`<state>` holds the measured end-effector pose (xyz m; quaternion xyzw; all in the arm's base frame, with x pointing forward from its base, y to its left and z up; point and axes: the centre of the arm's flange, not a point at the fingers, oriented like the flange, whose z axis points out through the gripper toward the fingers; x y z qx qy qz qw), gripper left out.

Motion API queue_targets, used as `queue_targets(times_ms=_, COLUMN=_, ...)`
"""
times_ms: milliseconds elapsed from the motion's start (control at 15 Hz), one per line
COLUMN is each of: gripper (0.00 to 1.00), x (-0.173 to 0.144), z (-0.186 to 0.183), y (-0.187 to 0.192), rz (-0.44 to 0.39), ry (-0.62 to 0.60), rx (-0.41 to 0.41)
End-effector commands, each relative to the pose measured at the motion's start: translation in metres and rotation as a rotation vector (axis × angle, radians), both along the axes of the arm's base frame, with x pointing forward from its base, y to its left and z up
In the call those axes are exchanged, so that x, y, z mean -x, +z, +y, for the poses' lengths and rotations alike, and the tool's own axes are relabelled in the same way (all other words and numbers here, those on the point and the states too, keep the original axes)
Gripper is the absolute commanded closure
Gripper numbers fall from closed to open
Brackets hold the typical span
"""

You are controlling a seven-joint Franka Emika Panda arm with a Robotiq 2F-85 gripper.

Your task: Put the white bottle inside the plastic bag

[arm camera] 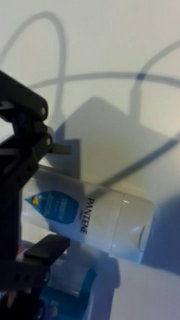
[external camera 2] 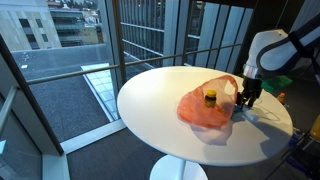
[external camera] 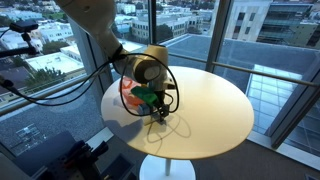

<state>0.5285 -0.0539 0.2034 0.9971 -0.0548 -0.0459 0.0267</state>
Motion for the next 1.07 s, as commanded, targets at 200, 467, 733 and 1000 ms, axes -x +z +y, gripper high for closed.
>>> queue_targets(times_ms=200, gripper=0.73, x=0.003, z=-0.001, y=0.005, rz=-0.026, ry=-0.011, rx=0.017)
queue_targets(times_ms=467, gripper=0.74, x=0.010, z=-0.006, y=0.027, rz=-0.048, ry=-0.015, rx=0.010)
queue_targets(times_ms=733, gripper=0.74, x=0.015, z=-0.007, y=0.058, rz=-0.071, ry=-0.005, rx=0.006)
queue_targets(times_ms=1000, gripper=0.74, x=0.018, z=0.001, y=0.093, rz=-0.099, ry=0.014, rx=0.010)
